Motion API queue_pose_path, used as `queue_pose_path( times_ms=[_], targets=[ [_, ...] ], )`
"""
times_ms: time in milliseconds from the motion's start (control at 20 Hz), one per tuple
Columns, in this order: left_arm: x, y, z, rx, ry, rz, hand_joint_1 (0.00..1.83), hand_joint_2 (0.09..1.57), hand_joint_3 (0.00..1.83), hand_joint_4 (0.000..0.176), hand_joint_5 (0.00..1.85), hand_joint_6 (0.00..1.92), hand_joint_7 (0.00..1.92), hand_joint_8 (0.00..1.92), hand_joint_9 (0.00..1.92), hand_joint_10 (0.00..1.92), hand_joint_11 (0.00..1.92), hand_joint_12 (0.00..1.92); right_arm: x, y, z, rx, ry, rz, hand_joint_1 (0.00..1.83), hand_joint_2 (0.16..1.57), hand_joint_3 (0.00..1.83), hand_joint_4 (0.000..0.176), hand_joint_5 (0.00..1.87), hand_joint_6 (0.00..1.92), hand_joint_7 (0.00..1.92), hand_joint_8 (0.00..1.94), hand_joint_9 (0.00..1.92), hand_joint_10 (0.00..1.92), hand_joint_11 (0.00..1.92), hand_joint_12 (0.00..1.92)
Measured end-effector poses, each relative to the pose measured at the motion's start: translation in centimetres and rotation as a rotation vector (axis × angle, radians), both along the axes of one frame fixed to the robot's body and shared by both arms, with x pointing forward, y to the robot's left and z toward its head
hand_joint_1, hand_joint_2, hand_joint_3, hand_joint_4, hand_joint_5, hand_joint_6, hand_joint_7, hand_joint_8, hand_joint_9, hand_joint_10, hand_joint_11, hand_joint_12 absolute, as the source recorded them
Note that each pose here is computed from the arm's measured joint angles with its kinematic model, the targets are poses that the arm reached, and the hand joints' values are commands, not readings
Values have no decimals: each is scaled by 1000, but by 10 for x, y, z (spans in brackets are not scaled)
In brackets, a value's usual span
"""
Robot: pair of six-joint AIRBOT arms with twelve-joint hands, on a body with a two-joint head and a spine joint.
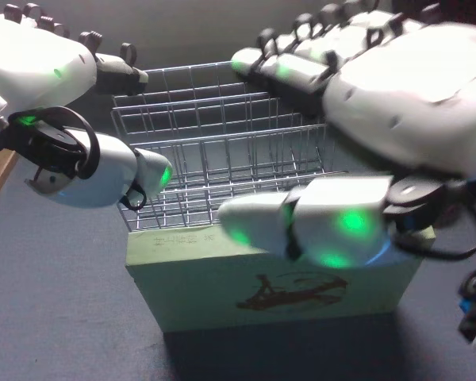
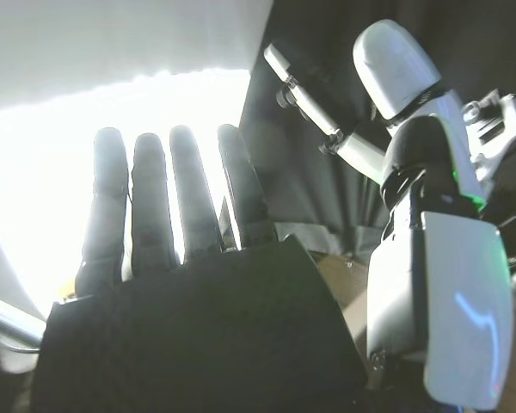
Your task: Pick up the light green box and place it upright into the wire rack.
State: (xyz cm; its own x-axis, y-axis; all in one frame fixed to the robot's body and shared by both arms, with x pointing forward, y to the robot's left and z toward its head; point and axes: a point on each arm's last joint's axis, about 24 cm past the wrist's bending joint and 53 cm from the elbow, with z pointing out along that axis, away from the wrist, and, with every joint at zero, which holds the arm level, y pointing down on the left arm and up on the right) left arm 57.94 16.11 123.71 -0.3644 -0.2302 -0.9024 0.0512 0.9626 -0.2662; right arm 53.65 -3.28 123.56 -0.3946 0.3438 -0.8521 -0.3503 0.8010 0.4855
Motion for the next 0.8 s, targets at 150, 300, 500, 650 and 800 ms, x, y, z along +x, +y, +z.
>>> queue_pose_path(
  times_ms=[150, 300, 500, 650, 800],
  targets=[
    [6, 9, -3, 25, 1, 18, 168, 1205, 1, 107, 230, 2, 241, 0, 226, 3, 0, 622, -2, 12, -25, -45, 94, 0, 285, 997, 0, 26, 28, 0, 72, 2, 70, 1, 0, 496],
    [13, 26, -13, 42, 29, 49, 169, 1209, 2, 108, 240, 3, 244, 1, 234, 3, 0, 684, 2, 14, -47, -61, 191, -18, 502, 994, 0, 13, 2, 0, 61, 0, 70, 1, 0, 485],
    [28, 49, -18, 61, 21, 73, 171, 1212, 2, 108, 241, 1, 244, 0, 242, 3, 0, 720, 9, 20, -58, -89, 199, -12, 712, 956, 0, 14, 24, 5, 59, 0, 68, 0, 0, 352],
    [35, 64, -13, 60, -2, 90, 171, 1213, 1, 107, 238, 0, 245, 1, 245, 4, 0, 724, 15, 21, -82, -101, 310, -15, 796, 942, 0, 15, 55, 12, 58, 0, 79, 3, 0, 328],
    [37, 76, -12, 62, -5, 110, 172, 1212, 1, 108, 240, 1, 245, 0, 246, 2, 0, 711, 18, 17, -90, -115, 351, -21, 797, 944, 0, 14, 52, 9, 62, 2, 68, 0, 0, 326]
  ],
)
